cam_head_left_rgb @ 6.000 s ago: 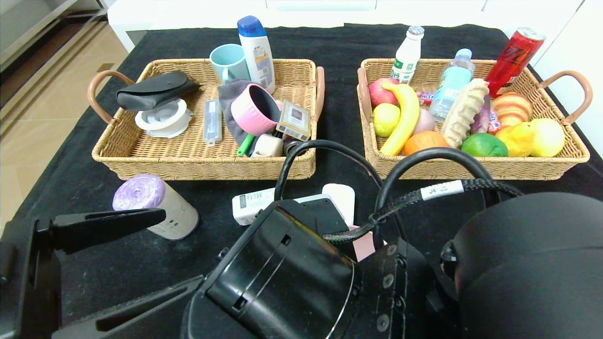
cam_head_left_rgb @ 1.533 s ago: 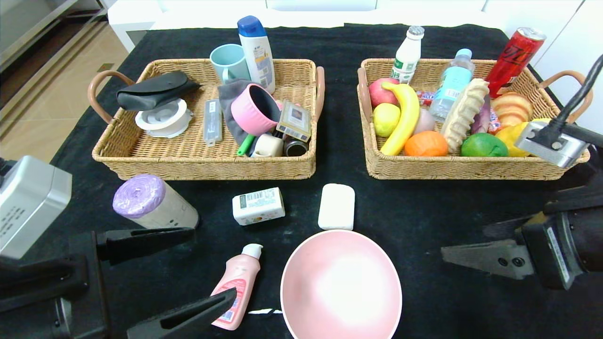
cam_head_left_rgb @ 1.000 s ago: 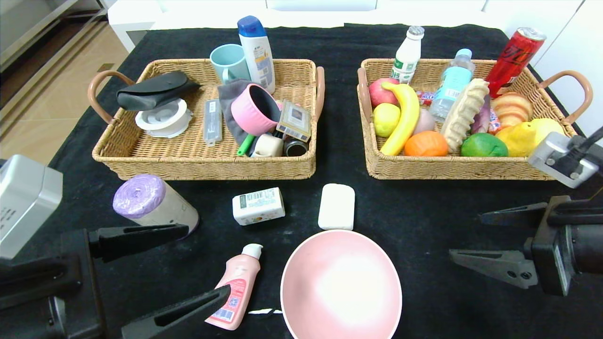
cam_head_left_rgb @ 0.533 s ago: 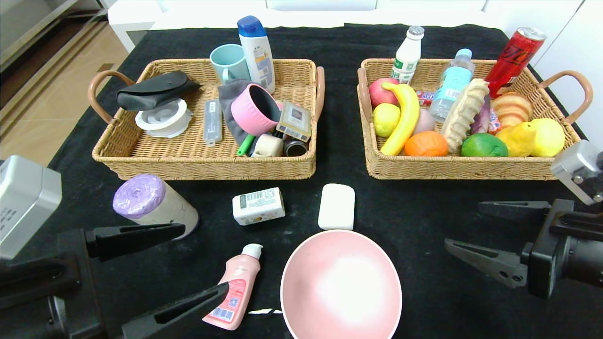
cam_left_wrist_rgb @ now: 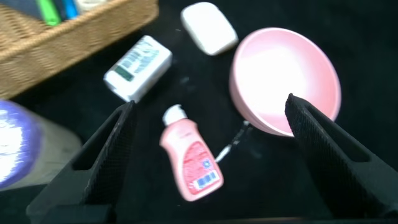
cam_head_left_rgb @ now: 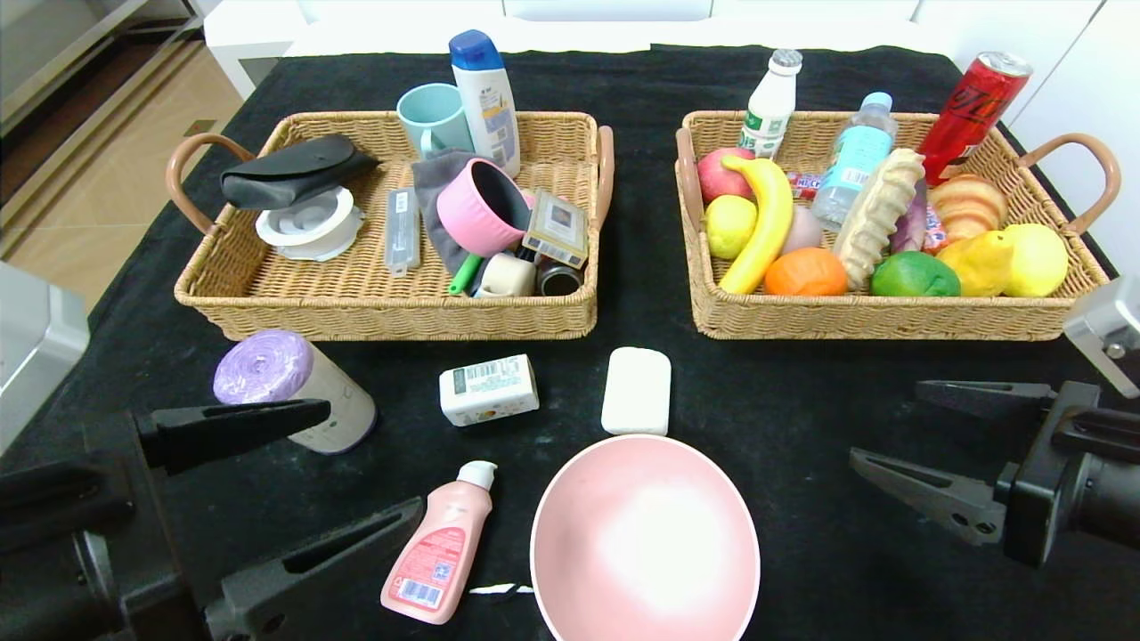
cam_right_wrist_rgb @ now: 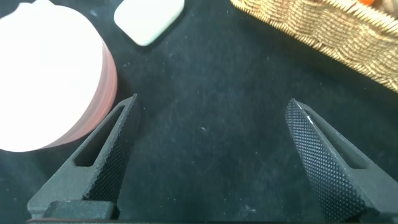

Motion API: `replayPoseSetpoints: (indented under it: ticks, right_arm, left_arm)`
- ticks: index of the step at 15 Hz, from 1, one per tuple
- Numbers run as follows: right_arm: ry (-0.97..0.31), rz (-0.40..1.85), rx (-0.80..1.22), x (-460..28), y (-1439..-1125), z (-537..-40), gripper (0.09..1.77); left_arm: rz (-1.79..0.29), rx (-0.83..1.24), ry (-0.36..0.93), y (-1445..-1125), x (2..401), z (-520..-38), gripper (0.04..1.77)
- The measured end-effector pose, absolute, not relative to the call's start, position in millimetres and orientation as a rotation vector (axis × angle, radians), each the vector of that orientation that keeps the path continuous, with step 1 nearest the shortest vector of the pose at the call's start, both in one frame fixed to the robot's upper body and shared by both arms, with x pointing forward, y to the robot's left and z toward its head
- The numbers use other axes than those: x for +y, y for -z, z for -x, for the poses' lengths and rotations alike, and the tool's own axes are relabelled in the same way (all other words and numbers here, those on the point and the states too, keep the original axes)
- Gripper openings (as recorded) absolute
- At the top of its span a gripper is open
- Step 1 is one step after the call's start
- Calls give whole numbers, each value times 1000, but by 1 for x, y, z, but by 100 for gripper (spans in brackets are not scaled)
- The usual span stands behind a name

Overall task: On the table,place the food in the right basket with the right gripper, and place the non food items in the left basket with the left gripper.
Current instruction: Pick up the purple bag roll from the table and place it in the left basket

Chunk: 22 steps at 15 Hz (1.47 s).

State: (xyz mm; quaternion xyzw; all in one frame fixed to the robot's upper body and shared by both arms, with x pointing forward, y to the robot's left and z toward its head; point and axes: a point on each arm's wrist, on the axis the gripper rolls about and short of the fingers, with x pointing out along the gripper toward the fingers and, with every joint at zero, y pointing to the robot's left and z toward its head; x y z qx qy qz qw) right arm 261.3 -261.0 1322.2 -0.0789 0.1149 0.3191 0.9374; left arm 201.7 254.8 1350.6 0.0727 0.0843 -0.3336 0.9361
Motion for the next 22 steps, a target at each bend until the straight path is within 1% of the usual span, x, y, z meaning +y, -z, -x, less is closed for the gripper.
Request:
replayPoseSetpoints:
  ticks: [5,10,13,15,18,20,22]
  right_arm:
    - [-644,159,238,-261,-1321,-264,170]
    - [-624,162,247,-264,-1319,-266,170]
    - [-598,159,250,-268,-1319,-268,170]
    - [-591,158,250,-269,-1320,-269,170]
    - [-590,163,250,-270,-1319,-269,170]
    - [-589,163,252,-270,-1319,-269,170]
    - [-588,163,250,-270,-1319,-269,170]
  left_arm:
    - [-128,148,516,-1362,268,-206,172]
    - [-97,214,391,-1365,292,-192,172]
    - [-57,249,294,-1364,301,-193,172]
    - [-51,285,236,-1372,305,-201,172]
    - [-49,344,156,-1396,309,-219,172]
    - [-51,402,128,-1408,310,-236,172]
    - [-57,469,116,-1414,309,-253,172]
